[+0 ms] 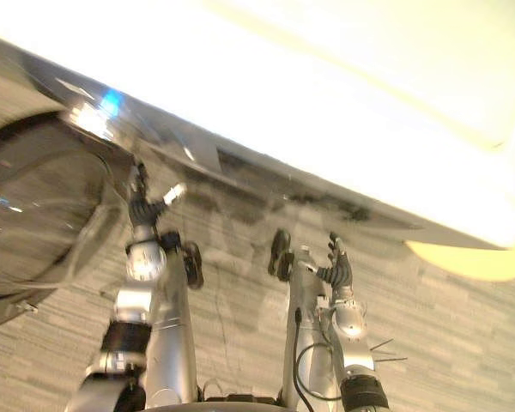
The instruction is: Pick up the laundry basket with both hands and put the clothes into the washing machine.
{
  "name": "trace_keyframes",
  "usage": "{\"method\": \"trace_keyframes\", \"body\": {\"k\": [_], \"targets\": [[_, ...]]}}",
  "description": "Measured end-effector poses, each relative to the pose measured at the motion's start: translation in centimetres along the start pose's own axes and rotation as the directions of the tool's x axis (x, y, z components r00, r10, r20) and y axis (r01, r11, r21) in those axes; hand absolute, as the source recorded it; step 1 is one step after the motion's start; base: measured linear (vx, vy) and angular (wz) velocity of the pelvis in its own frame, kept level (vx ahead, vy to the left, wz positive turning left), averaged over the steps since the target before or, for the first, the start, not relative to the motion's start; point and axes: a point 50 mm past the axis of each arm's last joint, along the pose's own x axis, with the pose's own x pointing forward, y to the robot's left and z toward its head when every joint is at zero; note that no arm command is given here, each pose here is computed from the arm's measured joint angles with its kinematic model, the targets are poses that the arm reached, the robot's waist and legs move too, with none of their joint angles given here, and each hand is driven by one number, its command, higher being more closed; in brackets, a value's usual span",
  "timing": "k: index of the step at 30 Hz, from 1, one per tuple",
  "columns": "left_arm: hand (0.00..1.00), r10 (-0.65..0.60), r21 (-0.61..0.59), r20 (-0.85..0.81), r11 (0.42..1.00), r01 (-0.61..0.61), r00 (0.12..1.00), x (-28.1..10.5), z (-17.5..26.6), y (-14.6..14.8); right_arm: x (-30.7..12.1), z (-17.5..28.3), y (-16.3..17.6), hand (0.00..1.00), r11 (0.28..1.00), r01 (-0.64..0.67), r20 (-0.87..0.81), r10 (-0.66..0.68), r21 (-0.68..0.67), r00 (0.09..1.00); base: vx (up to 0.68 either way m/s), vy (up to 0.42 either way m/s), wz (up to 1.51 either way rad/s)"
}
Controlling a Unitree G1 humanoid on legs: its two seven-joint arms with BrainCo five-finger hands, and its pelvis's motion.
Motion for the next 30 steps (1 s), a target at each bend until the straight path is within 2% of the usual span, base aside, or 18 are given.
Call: {"method": "trace_keyframes", "body": {"k": [2, 3, 4, 8, 11, 16, 20, 22, 30], "targets": [[0.0, -0.086, -0.025, -0.214, 0.996, 0.082, 0.973, -3.1, -5.2, -0.1, -1.7, -3.8, -0.9, 0.0, 0.999, 0.036, -0.167, -0.035, 0.006, 0.985, 0.23, -0.055, 0.06], [0.0, -0.095, -0.031, -0.233, 0.995, 0.09, 0.968, -3.4, -5.7, -0.1, -1.9, -4.1, -1.0, 0.0, 0.999, 0.043, -0.182, -0.041, 0.009, 0.982, 0.26, -0.028, -0.04], [0.0, -0.126, -0.055, -0.32, 0.992, 0.114, 0.939, -4.8, -7.7, -0.1, -2.8, -5.6, -1.5, 0.0, 0.997, 0.076, -0.253, -0.066, 0.029, 0.965, 0.17, -0.002, -0.05], [0.0, -0.143, -0.052, -0.534, 0.989, 0.136, 0.834, -9.0, -12.5, 1.2, -5.6, -8.9, -2.6, 0.0, 0.99, 0.138, -0.398, -0.11, 0.042, 0.911, 0.17, 0.022, -0.2], [0.0, -0.118, -0.03, -0.624, 0.991, 0.127, 0.773, -10.8, -14.4, 2.4, -6.4, -10.5, -3.5, 0.0, 0.983, 0.183, -0.478, -0.144, 0.035, 0.866, 0.13, 0.064, -0.31], [0.0, -0.093, 0.033, -0.679, 0.987, 0.157, 0.728, -11.7, -15.6, 3.8, -6.0, -11.2, -4.0, 0.0, 0.978, 0.209, -0.544, -0.16, 0.029, 0.824, 0.06, 0.049, -0.47], [0.0, -0.108, 0.038, -0.697, 0.982, 0.186, 0.709, -11.6, -15.9, 3.3, -5.4, -11.1, -4.5, 0.0, 0.973, 0.227, -0.546, -0.174, 0.03, 0.819, 0.0, 0.071, -0.79], [0.0, -0.126, 0.066, -0.704, 0.968, 0.241, 0.699, -11.5, -16.0, 3.0, -5.3, -11.1, -4.3, 0.0, 0.97, 0.238, -0.548, -0.171, 0.053, 0.819, -0.09, 0.161, -1.21], [0.0, -0.093, 0.166, -0.719, 0.939, 0.301, 0.689, -11.0, -16.3, 4.8, -4.1, -10.0, -1.3, 0.0, 0.981, 0.171, -0.509, -0.1, 0.093, 0.855, -0.12, 0.078, -2.26]]}}
